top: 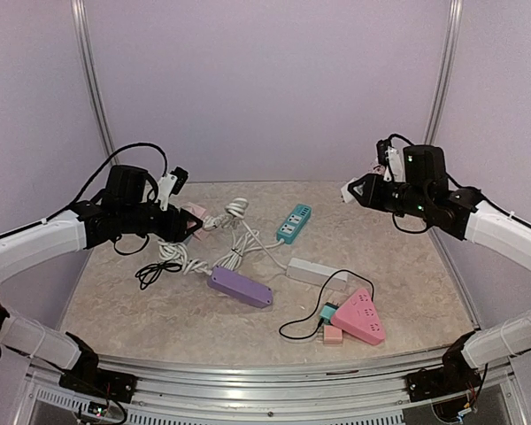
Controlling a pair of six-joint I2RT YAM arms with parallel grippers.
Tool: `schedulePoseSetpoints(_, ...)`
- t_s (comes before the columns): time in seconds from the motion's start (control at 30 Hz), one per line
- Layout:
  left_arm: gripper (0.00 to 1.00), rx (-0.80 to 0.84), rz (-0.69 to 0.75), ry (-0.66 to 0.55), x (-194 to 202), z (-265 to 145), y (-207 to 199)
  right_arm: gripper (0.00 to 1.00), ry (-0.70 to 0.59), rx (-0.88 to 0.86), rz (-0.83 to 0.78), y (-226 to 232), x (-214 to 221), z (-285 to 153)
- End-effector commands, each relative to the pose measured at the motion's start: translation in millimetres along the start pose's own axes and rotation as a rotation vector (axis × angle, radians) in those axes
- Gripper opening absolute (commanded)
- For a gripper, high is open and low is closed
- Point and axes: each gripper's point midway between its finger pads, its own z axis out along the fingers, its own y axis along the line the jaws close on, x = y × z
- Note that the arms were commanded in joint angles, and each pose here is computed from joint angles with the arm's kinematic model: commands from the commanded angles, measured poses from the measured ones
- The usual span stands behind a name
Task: Pull the plug off the socket
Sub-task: Place the plug at the center of the board.
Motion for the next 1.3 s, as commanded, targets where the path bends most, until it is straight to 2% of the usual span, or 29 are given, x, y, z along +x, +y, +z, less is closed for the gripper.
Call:
schedulePoseSetpoints(0.0,0.03,0.084,0.015,-0.245,-77.4,-28.2,-19.2,0.00,0.113,-0.067,0.078,-20.9,45.1,19.7)
schedulePoseSetpoints(0.37,0.03,0.098,0.016,-0.246,-78.0,-29.5,-21.9,0.00,0.281,0.059,0.183,-96.5,125.1,59.9)
schedulePoseSetpoints(0.87,0.03,0.106,0.020,-0.250,-79.2,-31.4,-25.1,0.03,0.327,0.157,0.202,-131.9,164.5,78.7)
schedulePoseSetpoints(1.1,0.03,0.104,0.028,-0.247,-78.6,-31.0,-27.4,0.10,0.346,0.176,0.210,-139.2,176.8,79.8)
schedulePoseSetpoints(1.27,0.03,0.105,0.033,-0.245,-78.5,-31.0,-29.0,0.26,0.345,0.193,0.207,-141.6,177.3,76.8)
